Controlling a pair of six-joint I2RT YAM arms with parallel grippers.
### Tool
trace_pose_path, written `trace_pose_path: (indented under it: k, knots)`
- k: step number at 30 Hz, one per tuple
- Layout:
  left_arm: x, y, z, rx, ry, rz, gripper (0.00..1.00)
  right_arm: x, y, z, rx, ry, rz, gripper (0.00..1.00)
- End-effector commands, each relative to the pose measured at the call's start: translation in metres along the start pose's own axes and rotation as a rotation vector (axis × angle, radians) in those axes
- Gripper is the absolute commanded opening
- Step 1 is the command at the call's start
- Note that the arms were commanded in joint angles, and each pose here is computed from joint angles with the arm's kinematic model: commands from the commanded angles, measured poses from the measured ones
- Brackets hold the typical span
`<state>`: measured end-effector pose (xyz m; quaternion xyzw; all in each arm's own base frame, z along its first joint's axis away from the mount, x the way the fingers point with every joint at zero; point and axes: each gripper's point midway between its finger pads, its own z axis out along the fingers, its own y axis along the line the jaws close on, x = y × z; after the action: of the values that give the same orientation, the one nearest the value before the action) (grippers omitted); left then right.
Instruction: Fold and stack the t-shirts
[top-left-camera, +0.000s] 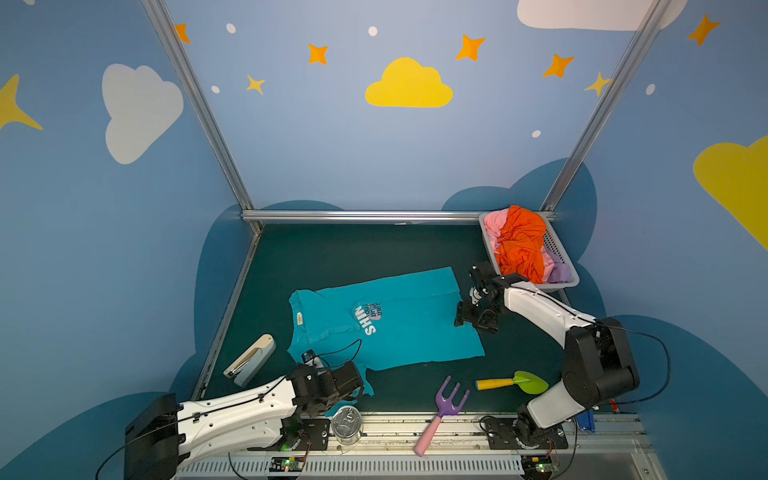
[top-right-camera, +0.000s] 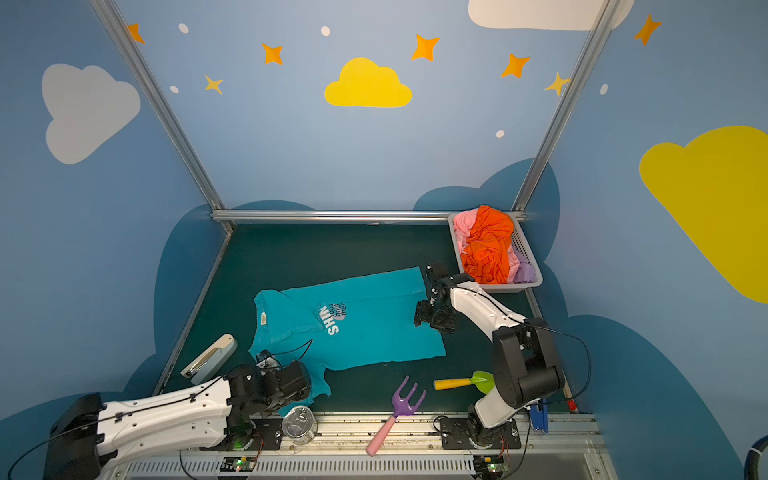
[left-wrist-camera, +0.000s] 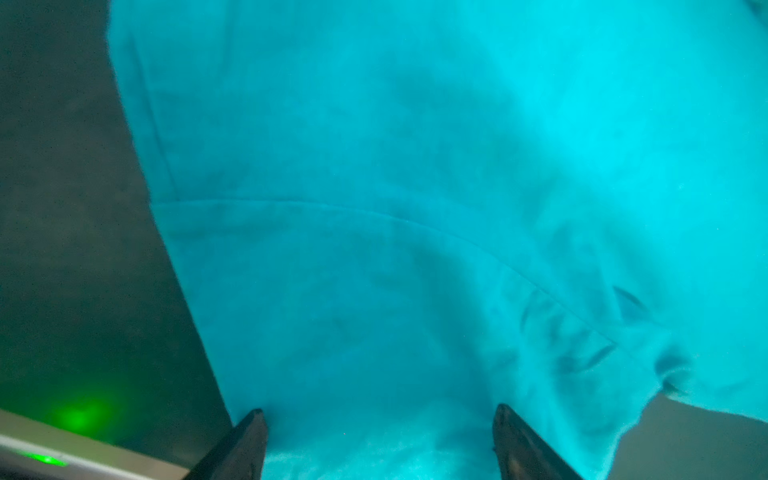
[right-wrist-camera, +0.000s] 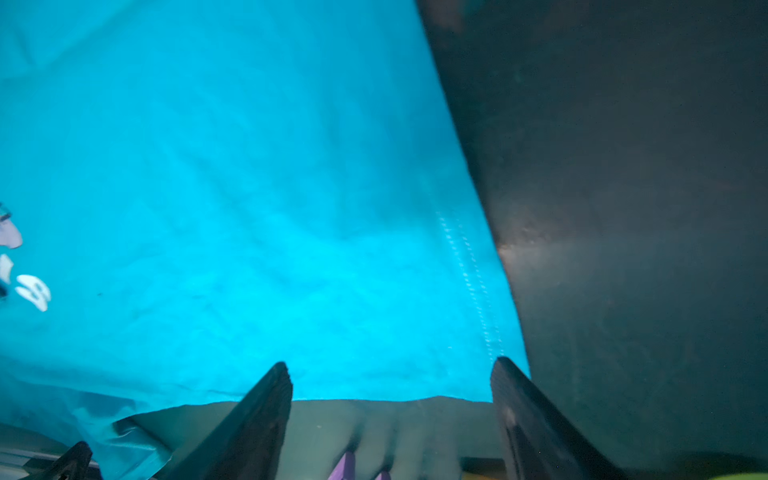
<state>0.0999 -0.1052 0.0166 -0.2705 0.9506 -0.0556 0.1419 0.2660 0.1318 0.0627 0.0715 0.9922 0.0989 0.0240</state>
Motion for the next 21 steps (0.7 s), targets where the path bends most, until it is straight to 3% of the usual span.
trace_pose_path:
  k: [1, 5, 8, 9, 12, 14, 17, 21]
  knots:
    - [0.037, 0.013, 0.021, -0.041, 0.162, -0.048, 0.87, 0.005, -0.002, 0.002, -0.02, 0.019, 0.011, 0.77]
    - [0.047, 0.009, 0.031, -0.02, 0.193, -0.053, 0.88, 0.007, -0.004, 0.006, -0.023, 0.032, 0.021, 0.76]
    - [0.049, 0.018, 0.039, -0.039, 0.195, -0.064, 0.82, 0.006, -0.005, 0.009, -0.024, 0.036, 0.025, 0.76]
    - [0.048, 0.02, 0.041, -0.04, 0.193, -0.072, 0.73, 0.006, -0.005, 0.009, -0.025, 0.037, 0.026, 0.76]
    - [0.043, 0.026, 0.044, -0.042, 0.164, -0.11, 0.34, 0.006, -0.006, 0.012, -0.027, 0.047, 0.032, 0.76]
    - [0.036, 0.028, 0.042, -0.041, 0.131, -0.129, 0.19, 0.006, -0.006, 0.013, -0.031, 0.052, 0.036, 0.76]
    - [0.025, 0.029, 0.034, -0.02, 0.09, -0.139, 0.05, 0.004, -0.006, 0.014, -0.035, 0.054, 0.041, 0.76]
    - [0.012, 0.037, 0.024, -0.009, 0.072, -0.172, 0.04, 0.001, -0.006, 0.014, -0.036, 0.055, 0.044, 0.75]
